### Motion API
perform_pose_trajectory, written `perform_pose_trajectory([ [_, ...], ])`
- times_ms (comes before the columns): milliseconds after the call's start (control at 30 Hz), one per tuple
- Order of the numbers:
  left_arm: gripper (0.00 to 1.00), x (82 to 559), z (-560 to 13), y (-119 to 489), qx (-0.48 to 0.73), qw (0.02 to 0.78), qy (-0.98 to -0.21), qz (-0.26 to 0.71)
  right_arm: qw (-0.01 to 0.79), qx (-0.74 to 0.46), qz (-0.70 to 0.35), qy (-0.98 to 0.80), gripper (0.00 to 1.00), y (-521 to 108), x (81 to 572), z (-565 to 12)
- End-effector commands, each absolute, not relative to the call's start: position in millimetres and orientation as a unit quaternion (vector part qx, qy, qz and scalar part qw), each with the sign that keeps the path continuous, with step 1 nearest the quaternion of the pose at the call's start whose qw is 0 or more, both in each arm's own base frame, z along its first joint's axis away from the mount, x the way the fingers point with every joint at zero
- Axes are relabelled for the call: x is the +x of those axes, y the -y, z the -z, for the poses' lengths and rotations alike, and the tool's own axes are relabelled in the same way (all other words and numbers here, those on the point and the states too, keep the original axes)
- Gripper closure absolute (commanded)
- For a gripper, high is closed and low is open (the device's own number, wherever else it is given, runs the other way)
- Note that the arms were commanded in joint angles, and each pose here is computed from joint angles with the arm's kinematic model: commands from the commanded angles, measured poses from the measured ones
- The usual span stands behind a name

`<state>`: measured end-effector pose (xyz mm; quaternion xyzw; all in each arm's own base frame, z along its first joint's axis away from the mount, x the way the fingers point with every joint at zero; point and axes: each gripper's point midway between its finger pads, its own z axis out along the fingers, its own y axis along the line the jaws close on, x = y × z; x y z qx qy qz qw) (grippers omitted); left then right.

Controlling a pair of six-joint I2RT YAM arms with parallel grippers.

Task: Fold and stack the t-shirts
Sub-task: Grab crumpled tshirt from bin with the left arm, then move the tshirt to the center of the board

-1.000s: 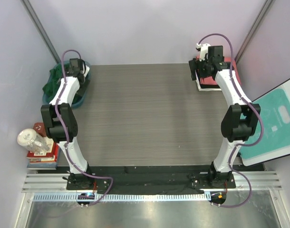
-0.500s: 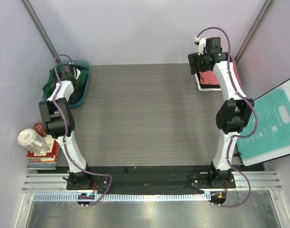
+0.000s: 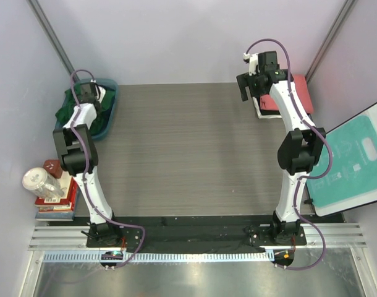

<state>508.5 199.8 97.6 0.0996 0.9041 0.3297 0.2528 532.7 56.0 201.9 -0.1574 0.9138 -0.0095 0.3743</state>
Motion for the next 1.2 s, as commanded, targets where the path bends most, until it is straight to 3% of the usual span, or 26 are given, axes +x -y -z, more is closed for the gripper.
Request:
perform_pose_trajectory([
  [0, 1.00, 520, -209, -167, 0.067, 0.386, -0.871, -0.297, 0.390, -0.163, 0.023, -0.906, 0.10, -50, 529, -221],
  [333, 1.00, 502, -359, -82, 0.091, 0.537, -0.805, -0.235, 0.394, -0.170, 0.017, -0.903, 0.10, -53, 529, -223],
  [500, 1.00, 492, -399, -24, 0.148, 0.592, -0.772, -0.177, 0.392, -0.175, 0.019, -0.903, 0.10, -53, 528, -221],
  [667, 1.00, 485, -403, 16, 0.196, 0.599, -0.760, -0.160, 0.400, -0.172, 0.028, -0.900, 0.11, -49, 528, -226],
  [867, 1.00, 441, -452, 139, 0.310, 0.658, -0.679, 0.101, 0.432, -0.157, 0.069, -0.886, 0.11, -34, 529, -239],
  [1033, 1.00, 423, -460, 230, 0.331, 0.605, -0.656, 0.305, 0.461, -0.122, 0.099, -0.873, 0.10, -23, 534, -252],
  [1167, 1.00, 410, -471, 288, 0.343, 0.568, -0.624, 0.413, 0.472, -0.103, 0.091, -0.871, 0.09, -23, 533, -260],
])
